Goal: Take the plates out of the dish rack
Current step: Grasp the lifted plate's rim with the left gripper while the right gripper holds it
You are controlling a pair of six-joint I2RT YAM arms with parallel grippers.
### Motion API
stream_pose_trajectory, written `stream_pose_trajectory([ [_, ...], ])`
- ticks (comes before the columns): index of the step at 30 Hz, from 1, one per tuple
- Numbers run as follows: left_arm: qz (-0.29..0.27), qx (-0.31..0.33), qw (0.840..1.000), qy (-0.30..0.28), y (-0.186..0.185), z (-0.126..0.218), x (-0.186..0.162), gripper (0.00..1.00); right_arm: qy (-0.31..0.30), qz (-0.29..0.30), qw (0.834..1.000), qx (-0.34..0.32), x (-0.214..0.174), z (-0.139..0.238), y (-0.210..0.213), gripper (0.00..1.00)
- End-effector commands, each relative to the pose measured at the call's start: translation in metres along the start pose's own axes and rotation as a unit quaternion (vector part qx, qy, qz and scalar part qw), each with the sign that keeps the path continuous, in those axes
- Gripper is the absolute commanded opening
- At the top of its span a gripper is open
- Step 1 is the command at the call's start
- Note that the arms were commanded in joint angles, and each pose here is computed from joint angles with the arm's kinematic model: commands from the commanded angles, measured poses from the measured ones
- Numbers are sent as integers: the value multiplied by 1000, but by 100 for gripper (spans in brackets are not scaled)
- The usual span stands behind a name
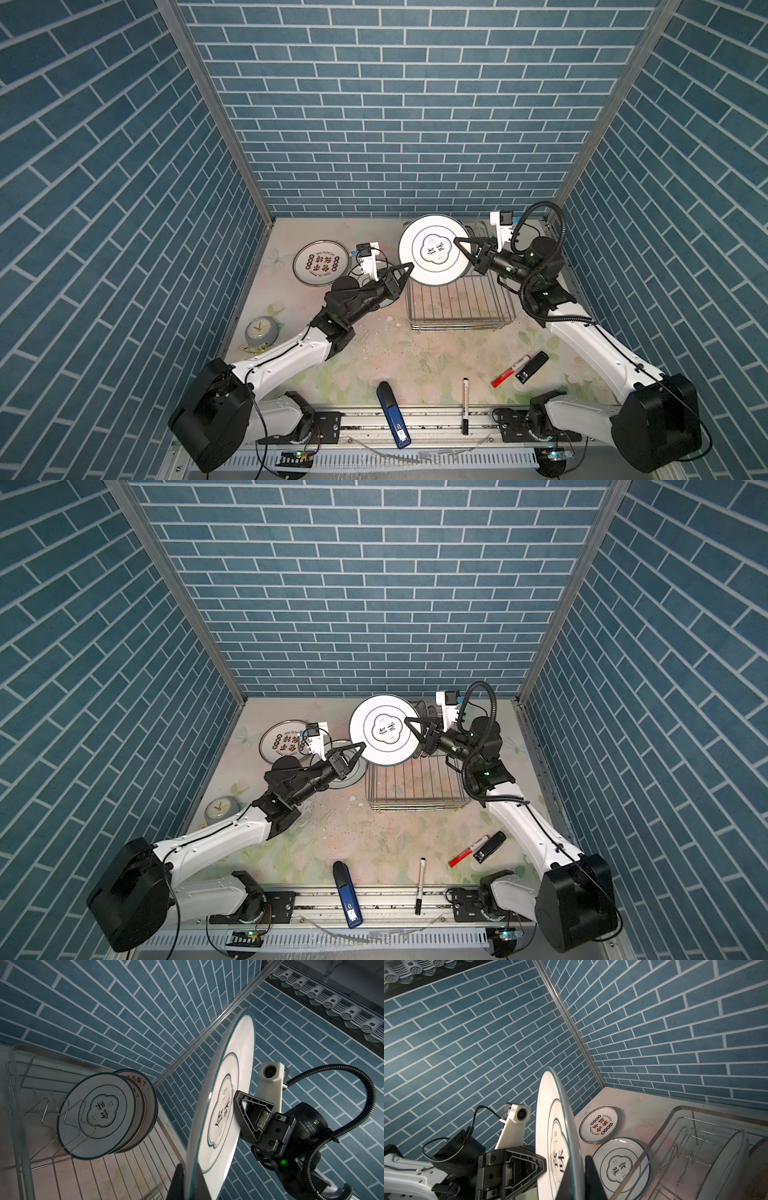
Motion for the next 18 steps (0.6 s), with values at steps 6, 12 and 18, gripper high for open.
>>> stream_pose_trajectory([
  [6, -10, 24, 1000, 15, 7, -5, -5, 0, 1, -17, 1000, -1, -3, -4, -3, 18],
  [12, 7, 48, 999, 18, 11, -4, -5, 0, 4, -23, 1000, -13, -5, -5, -7, 47],
  [18, 19, 78, 997, 8, 17, 2, -5, 0, 9, -25, 998, -51, -4, -7, -17, 85],
])
Point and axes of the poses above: each gripper's point midway between its finger pads, its own z axis back along the fingers, its own y axis along the line the jaws close on, x = y × z, the point moved 6 cm from there along z, back along the fingers, and after that the axes turned 10 degrees about -z, right-handed, at the moved point
